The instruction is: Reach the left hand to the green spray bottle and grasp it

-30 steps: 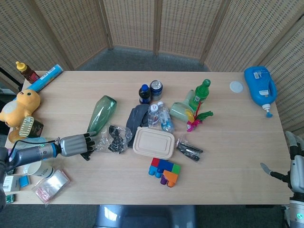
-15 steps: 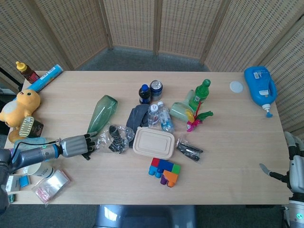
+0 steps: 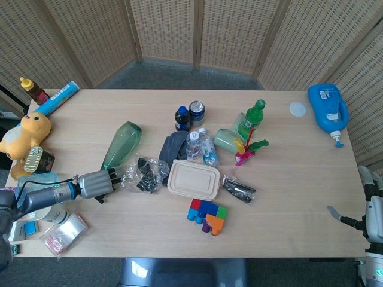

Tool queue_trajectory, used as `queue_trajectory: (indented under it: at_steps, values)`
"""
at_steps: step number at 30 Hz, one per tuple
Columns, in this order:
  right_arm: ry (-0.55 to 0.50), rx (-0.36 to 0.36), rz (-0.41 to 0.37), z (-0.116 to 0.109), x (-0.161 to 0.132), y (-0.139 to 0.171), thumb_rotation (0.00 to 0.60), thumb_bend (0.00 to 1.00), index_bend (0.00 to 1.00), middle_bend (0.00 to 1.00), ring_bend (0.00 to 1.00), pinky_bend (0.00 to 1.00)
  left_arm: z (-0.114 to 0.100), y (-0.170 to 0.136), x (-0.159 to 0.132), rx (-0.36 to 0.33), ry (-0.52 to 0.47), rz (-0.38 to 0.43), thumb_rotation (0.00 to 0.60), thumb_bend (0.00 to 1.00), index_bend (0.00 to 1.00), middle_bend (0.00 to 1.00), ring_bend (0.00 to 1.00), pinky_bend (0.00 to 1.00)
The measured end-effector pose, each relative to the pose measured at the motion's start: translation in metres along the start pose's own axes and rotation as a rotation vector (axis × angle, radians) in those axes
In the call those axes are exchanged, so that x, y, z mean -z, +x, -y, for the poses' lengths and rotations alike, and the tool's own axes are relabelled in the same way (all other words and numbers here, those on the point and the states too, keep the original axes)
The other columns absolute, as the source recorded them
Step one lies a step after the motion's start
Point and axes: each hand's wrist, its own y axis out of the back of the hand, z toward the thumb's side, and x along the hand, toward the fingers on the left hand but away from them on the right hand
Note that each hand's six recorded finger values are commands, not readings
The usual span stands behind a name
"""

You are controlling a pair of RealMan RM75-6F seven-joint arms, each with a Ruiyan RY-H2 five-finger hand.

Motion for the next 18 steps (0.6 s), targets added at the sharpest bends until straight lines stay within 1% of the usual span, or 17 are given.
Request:
queue_trajectory:
  at_steps: [3, 6, 10, 18]
  values:
    - [-0.002, -0.002, -0.001, 0.0, 0.0, 0.0, 0.581, 0.0, 0.0, 0.0, 0.0, 0.0, -0.006, 0.001, 0.004, -0.029, -0.008, -0.019, 0.6, 0.0, 0.86, 0.0, 0.0, 0.02]
    - [-0.005, -0.006, -0.002, 0.001, 0.0, 0.001, 0.581, 0.0, 0.0, 0.0, 0.0, 0.0, -0.017, 0.001, 0.012, -0.081, -0.022, -0.059, 0.6, 0.0, 0.86, 0.0, 0.0, 0.03]
    - [-0.01, -0.008, -0.005, 0.0, -0.001, 0.001, 0.58, 0.0, 0.0, 0.0, 0.0, 0.0, -0.036, 0.0, 0.027, -0.167, -0.037, -0.118, 0.6, 0.0, 0.87, 0.0, 0.0, 0.04]
    - [-0.016, -0.012, -0.011, 0.0, -0.003, 0.002, 0.578, 0.0, 0.0, 0.0, 0.0, 0.0, -0.066, -0.004, 0.049, -0.281, -0.027, -0.183, 0.6, 0.0, 0.87, 0.0, 0.0, 0.05]
